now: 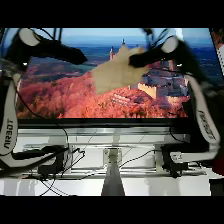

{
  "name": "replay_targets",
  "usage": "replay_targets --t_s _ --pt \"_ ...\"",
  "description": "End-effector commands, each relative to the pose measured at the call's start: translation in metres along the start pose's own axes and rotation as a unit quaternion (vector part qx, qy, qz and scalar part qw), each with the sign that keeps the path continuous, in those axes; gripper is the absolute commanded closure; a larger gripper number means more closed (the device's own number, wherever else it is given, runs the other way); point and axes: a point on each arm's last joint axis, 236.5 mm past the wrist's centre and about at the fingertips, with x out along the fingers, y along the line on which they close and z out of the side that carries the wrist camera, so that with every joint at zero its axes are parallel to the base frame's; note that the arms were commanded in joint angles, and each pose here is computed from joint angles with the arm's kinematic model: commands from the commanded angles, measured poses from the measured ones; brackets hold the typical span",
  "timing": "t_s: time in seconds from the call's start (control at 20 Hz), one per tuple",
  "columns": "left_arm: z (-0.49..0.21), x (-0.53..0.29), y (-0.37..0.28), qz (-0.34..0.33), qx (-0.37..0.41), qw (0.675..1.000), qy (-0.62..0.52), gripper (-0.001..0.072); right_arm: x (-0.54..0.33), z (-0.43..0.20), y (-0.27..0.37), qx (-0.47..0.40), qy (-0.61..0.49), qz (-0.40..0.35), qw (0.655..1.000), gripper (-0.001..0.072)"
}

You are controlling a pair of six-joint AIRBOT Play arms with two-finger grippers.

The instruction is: Fold the clothes and pants, and hang the long-sleeved shirts on hangers.

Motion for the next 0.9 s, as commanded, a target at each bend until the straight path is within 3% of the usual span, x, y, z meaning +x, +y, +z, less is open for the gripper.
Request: replay_targets --t_s 0.0,0.2,0.35,0.5,0.65,0.8,0.85 --pt "0.006 -0.036 0.031 0.039 -0.016 0.999 -0.029 0.0697 -0.13 0.024 -0.031 0.052 -0.095 -0.093 0.99 0.0699" --pt "0.004 -0.042 0.046 0.049 -0.03 0.998 -0.032 0.0697 -0.285 -0.007 -0.057 0.124 -0.198 -0.212 0.949 0.0699" --pt "0.004 -0.042 0.047 0.05 -0.03 0.998 -0.033 0.0696 -0.393 -0.061 -0.077 0.186 -0.27 -0.333 0.884 0.0698" --pt "0.004 -0.042 0.047 0.05 -0.03 0.998 -0.033 0.0697 -0.481 -0.133 -0.091 0.237 -0.299 -0.471 0.796 0.0698" --pt "0.004 -0.042 0.047 0.05 -0.03 0.998 -0.033 0.0696 -0.526 -0.202 -0.098 0.314 -0.27 -0.567 0.712 0.0698" --pt "0.004 -0.042 0.047 0.05 -0.03 0.998 -0.033 0.0697 -0.526 -0.244 -0.097 0.385 -0.223 -0.588 0.676 0.0696" --pt "0.004 -0.042 0.047 0.05 -0.03 0.998 -0.033 0.0697 -0.528 -0.25 -0.097 0.397 -0.219 -0.592 0.666 0.0649"
